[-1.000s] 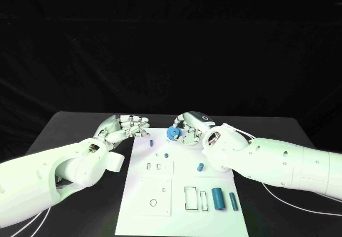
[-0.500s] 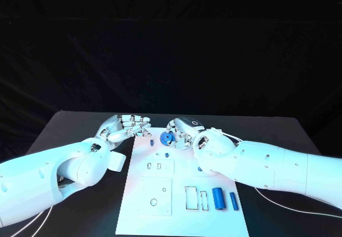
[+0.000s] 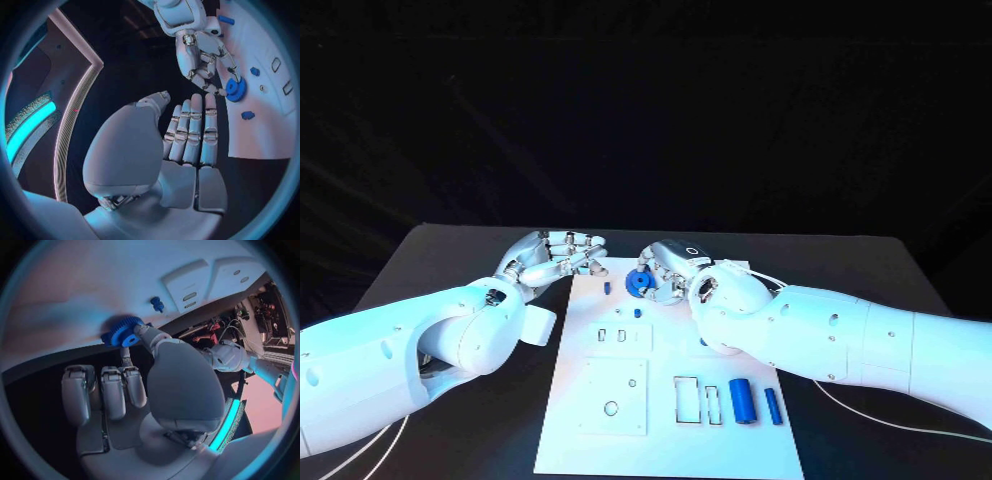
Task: Assemble the parts on the task board
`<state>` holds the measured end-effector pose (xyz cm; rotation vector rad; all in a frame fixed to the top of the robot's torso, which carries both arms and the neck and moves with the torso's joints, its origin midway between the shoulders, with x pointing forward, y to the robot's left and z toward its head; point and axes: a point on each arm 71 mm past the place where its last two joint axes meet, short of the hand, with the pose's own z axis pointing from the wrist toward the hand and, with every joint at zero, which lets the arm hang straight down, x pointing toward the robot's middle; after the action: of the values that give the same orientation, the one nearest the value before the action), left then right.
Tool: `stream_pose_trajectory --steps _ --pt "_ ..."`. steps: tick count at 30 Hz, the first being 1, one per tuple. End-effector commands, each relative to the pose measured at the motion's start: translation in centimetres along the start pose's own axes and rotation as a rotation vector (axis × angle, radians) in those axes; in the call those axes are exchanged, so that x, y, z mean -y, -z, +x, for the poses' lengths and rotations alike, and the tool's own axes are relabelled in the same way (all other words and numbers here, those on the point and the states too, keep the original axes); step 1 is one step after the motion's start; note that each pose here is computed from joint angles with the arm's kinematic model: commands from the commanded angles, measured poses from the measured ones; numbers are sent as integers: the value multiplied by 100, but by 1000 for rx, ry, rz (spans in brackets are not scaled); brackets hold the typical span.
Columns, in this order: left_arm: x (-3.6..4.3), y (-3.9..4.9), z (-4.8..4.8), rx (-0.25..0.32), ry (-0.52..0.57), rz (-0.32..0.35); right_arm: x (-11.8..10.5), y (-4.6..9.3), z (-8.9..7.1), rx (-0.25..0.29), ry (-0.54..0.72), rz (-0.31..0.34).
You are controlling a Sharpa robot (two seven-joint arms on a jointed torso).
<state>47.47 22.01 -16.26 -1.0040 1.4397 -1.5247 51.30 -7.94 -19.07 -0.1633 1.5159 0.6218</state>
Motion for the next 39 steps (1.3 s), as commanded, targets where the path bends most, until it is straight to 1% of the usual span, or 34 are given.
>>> stream_pose_trajectory --steps 1,9,15,28,39 --pt "13 -7 24 -19 9 6 -10 1 40 -27 24 4" --pt "12 -8 26 -20 9 5 -18 -9 38 -13 28 12" --pt "11 -6 22 -19 9 3 -13 -13 38 -12 27 12" --pt "9 -5 18 -18 8 1 3 -6 77 -74 0 12" --pt "8 -3 14 -16 8 -1 55 4 85 -96 -1 29"
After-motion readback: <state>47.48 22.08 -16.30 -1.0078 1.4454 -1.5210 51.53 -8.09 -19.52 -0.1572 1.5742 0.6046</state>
